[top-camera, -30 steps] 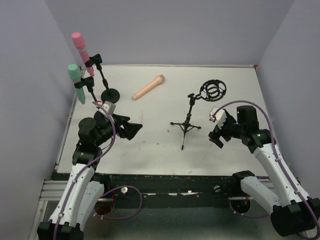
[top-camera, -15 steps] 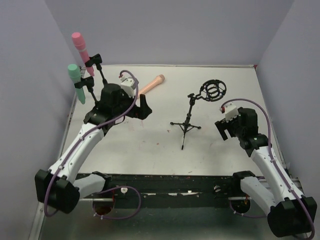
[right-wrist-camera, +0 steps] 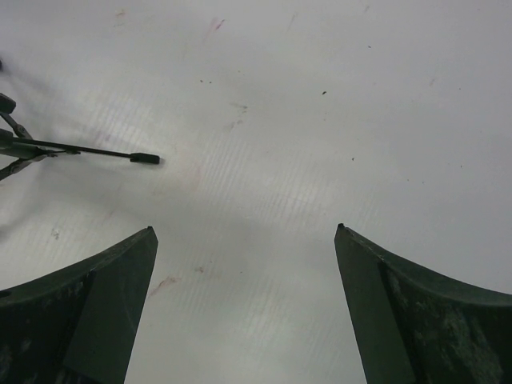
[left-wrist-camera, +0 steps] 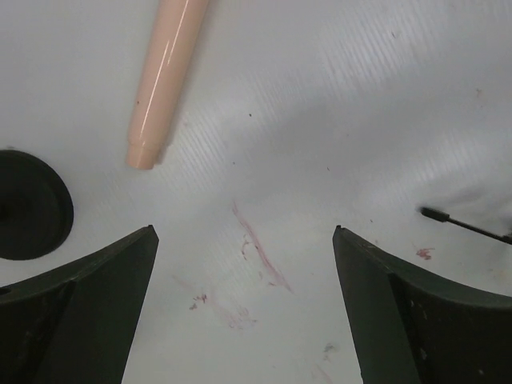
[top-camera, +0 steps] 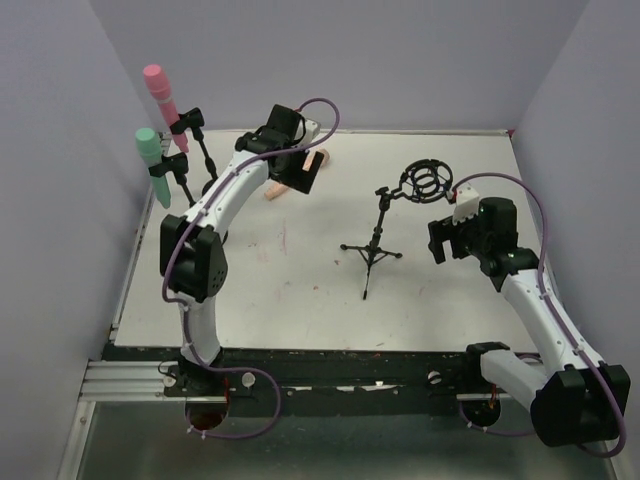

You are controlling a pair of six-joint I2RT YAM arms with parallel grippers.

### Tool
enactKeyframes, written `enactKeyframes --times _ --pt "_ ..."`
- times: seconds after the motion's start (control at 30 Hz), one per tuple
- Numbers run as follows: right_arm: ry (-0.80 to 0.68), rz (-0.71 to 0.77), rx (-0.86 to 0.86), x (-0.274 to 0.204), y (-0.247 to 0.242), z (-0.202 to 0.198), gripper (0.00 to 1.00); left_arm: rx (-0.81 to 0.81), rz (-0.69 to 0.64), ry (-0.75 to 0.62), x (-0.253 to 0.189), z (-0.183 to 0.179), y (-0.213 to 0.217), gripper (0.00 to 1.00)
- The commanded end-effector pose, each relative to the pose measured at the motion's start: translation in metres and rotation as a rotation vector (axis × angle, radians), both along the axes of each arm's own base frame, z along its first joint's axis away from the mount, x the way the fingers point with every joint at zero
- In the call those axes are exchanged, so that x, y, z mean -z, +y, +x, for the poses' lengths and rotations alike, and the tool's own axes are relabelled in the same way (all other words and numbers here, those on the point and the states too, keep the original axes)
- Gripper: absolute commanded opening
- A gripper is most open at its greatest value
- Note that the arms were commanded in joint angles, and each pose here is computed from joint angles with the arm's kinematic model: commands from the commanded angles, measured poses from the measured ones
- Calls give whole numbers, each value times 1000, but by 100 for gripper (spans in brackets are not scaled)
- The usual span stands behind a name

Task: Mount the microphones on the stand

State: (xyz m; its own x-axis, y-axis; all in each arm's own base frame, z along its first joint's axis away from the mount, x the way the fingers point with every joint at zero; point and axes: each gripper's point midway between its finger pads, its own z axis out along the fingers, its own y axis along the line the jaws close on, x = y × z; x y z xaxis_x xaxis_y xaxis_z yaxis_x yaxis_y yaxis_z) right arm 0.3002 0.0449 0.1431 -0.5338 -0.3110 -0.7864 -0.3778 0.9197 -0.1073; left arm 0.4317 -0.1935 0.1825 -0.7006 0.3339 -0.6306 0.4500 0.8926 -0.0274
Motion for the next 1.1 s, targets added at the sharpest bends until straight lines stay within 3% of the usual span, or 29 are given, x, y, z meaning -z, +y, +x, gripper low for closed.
enactKeyframes --times 0.0,0.17,0.37,0.7,0.83,1.07 --pt "9 55 -13 -1 8 -1 100 1 216 37 19 29 27 95" --pt "11 45 4 2 5 1 100 -18 267 52 46 62 33 86" --pt "13 35 18 3 2 4 100 -26 251 76 71 78 35 83" --pt "28 28 25 8 1 5 100 -69 -13 165 81 88 25 71" --pt "31 28 24 9 1 5 100 -127 -51 165 82 99 29 68" --pt "36 23 30 11 -2 5 100 -215 -256 264 88 103 17 65"
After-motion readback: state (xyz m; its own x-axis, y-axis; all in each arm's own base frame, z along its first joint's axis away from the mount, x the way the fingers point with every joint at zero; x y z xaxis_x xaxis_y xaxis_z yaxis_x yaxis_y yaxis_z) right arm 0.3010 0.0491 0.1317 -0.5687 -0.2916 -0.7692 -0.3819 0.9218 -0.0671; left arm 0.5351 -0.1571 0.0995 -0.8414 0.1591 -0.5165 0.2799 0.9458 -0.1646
